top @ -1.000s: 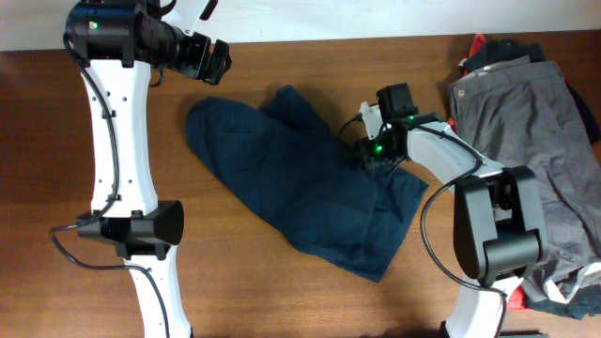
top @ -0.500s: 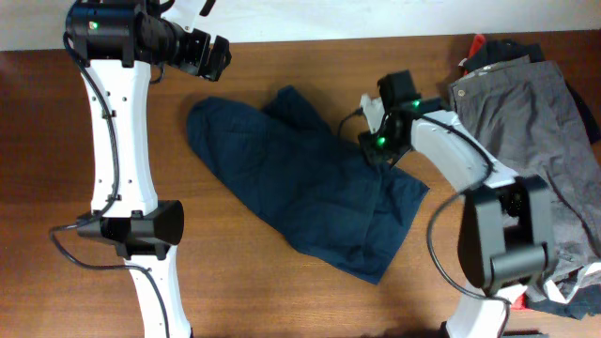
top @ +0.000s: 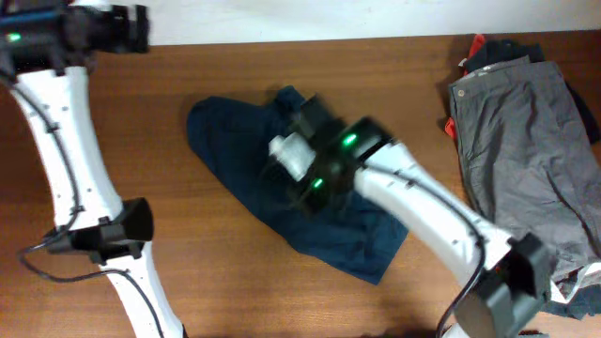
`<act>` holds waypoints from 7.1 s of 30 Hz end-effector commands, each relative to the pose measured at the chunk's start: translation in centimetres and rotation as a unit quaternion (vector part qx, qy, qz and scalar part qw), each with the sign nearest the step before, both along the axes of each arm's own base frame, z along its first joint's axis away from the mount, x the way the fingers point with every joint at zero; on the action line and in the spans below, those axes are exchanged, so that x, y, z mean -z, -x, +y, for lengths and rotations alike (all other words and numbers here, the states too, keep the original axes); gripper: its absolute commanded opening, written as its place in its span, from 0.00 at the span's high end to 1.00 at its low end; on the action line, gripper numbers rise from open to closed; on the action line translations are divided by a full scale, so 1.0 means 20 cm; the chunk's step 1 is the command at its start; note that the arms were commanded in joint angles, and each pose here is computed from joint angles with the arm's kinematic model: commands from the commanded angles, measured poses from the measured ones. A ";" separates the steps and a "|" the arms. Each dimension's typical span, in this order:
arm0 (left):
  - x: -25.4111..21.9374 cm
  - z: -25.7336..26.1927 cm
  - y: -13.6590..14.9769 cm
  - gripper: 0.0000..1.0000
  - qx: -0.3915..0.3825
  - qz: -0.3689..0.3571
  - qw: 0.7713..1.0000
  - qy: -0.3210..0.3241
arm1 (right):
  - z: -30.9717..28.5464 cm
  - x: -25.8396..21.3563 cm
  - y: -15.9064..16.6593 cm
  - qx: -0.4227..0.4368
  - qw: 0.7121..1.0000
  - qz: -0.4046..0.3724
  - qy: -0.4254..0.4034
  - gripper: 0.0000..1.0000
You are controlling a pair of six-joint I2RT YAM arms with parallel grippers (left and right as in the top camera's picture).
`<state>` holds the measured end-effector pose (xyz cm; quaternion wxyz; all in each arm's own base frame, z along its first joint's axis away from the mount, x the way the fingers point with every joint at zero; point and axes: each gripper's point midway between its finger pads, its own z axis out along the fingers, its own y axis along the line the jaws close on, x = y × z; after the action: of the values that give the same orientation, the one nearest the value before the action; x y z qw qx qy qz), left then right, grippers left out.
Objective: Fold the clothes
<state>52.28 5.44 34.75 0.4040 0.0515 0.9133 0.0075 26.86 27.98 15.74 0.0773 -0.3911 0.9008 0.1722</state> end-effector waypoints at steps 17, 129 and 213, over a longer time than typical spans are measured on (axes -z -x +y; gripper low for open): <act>-0.02 0.21 0.04 0.01 -0.052 -0.004 0.999 0.009 | 0.57 -0.20 0.82 -0.279 0.956 0.002 -0.096 0.96; 1.22 -0.69 -0.59 0.98 0.036 0.098 0.995 -0.004 | -1.34 1.00 -0.96 0.508 0.854 -0.091 0.069 0.96; 0.60 -0.07 0.09 0.04 -0.053 0.206 0.977 0.008 | -0.55 0.67 0.23 0.234 0.941 0.185 0.161 0.96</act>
<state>50.60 4.16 22.16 0.2007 -0.0081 0.9796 0.0069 21.92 18.31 2.04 -0.1099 -0.1699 0.9770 0.0674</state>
